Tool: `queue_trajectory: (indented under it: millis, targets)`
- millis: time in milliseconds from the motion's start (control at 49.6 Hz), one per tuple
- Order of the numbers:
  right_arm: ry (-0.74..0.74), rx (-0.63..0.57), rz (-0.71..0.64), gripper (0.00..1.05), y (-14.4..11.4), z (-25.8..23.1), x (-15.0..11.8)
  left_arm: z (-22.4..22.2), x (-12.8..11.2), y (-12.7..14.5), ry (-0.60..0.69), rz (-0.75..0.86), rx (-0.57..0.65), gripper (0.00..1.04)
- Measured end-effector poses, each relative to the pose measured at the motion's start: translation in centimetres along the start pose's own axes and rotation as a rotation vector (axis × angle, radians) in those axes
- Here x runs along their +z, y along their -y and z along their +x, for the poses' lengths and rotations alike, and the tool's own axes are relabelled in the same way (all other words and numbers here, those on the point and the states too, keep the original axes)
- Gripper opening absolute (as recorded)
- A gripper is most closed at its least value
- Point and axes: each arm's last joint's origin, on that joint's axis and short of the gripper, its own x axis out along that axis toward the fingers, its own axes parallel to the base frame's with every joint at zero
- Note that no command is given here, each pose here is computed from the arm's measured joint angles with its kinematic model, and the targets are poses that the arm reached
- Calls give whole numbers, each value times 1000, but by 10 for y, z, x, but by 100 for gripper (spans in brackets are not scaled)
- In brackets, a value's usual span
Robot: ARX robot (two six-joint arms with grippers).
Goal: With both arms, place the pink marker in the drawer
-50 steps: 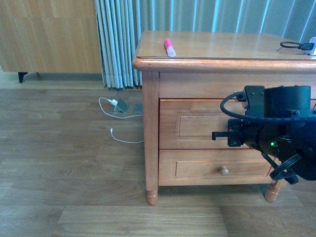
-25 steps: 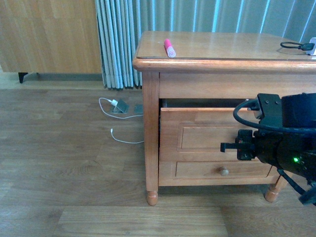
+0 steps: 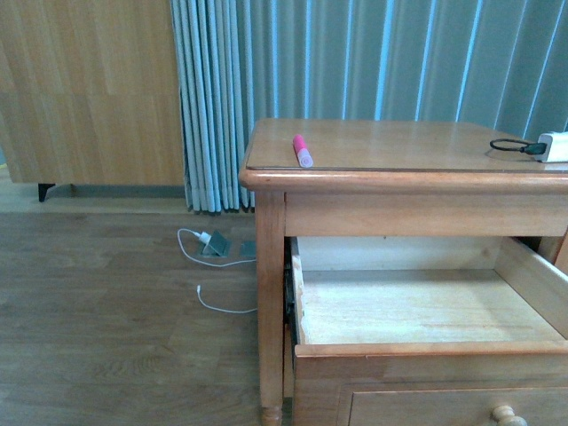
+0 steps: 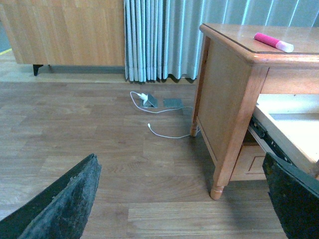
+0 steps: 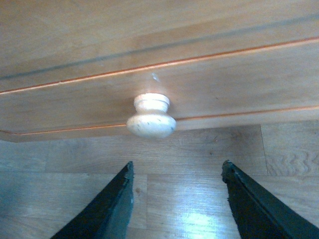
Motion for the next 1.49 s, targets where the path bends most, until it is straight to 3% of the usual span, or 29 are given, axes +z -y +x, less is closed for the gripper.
queue_trajectory:
  millis: [81,222,383,584,846,1007,1208,1309,1410,1490]
  targets:
    - [31,38,33,75,0,-27,11,0,0,0,0,0,0,99]
    - [88,90,53,98,-2,-64,25,0,0,0,0,0,0,99]
    - [162,146,94,96,0,-110,35,0,0,0,0,0,0,99]
    - [233,249,82,96,-1,-153,27,0,0,0,0,0,0,99]
    - [303,185,53,96,2,-166,19,0,0,0,0,0,0,99]
    - [650,-139,-183,72,-1,-162,8,0,0,0,0,0,0,99]
    - [708,-191,-234,33,-11,-164,0,0,0,0,0,0,0,99]
    - [708,-188,-242,45,-11,-164,-2,0,0,0,0,0,0,99]
    - [710,-188,-243,72,-12,-164,-2,0,0,0,0,0,0,99]
    - [710,-188,-243,86,-12,-164,-2,0,0,0,0,0,0,99]
